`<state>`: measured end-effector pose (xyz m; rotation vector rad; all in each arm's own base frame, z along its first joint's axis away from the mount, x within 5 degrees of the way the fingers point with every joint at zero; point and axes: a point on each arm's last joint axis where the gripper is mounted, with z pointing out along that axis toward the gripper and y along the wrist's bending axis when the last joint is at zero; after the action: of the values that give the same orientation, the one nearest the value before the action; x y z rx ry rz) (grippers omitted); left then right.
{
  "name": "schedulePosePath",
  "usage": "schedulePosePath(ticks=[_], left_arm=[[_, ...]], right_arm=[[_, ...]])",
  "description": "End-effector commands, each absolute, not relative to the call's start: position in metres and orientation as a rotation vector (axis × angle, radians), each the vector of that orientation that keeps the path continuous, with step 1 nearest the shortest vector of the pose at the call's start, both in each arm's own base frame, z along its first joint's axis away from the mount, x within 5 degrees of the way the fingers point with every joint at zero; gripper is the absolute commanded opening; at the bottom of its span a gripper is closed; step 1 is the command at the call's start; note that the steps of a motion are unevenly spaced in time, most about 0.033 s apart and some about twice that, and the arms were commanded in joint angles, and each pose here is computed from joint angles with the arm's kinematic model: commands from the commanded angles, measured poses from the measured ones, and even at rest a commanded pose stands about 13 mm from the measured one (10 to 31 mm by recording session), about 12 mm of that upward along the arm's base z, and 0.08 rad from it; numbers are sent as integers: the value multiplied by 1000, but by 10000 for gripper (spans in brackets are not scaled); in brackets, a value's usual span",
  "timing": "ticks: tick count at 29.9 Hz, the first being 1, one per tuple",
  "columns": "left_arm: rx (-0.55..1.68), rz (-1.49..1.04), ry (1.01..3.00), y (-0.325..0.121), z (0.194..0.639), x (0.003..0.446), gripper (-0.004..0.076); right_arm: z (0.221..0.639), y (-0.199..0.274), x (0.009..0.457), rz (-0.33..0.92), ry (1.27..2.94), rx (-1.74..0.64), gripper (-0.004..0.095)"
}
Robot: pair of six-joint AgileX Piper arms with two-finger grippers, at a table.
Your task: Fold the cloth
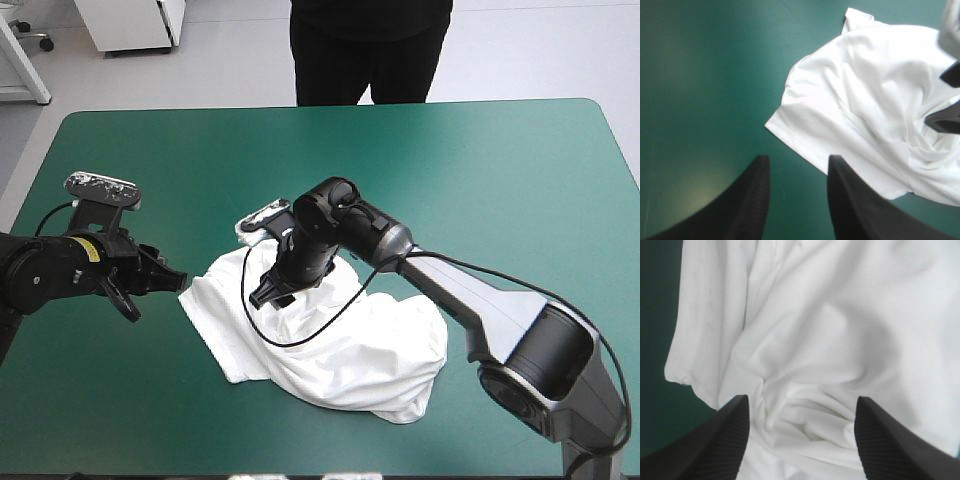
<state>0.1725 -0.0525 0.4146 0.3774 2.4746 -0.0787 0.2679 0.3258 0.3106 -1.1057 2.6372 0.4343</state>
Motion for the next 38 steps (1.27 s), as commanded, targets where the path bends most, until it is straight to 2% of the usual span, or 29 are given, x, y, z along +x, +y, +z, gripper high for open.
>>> schedulePosePath(ticks=[1,5,12,20,26,34,38], left_arm=[[369,-64,2475,-49,421,166,276],[367,-15,2470,-46,422,167,284],[386,59,2514,-47,412,184,371],[399,40,2680,-58,378,226,372],[311,-100,2792,-47,352,256,374],[381,-183,2892,-50,321,281,505],[389,-167,2946,-50,305,291,507]], right_arm=[[371,297,254,458,2527,-1019,563],[388,273,251,470,2521,-932,563],[384,203,250,363,2614,-736,563],[393,139,225,331,2624,-532,563],[411,123,206,342,2557,-494,563],[417,120,199,359,2536,-482,563],[417,120,199,364,2536,-482,563]])
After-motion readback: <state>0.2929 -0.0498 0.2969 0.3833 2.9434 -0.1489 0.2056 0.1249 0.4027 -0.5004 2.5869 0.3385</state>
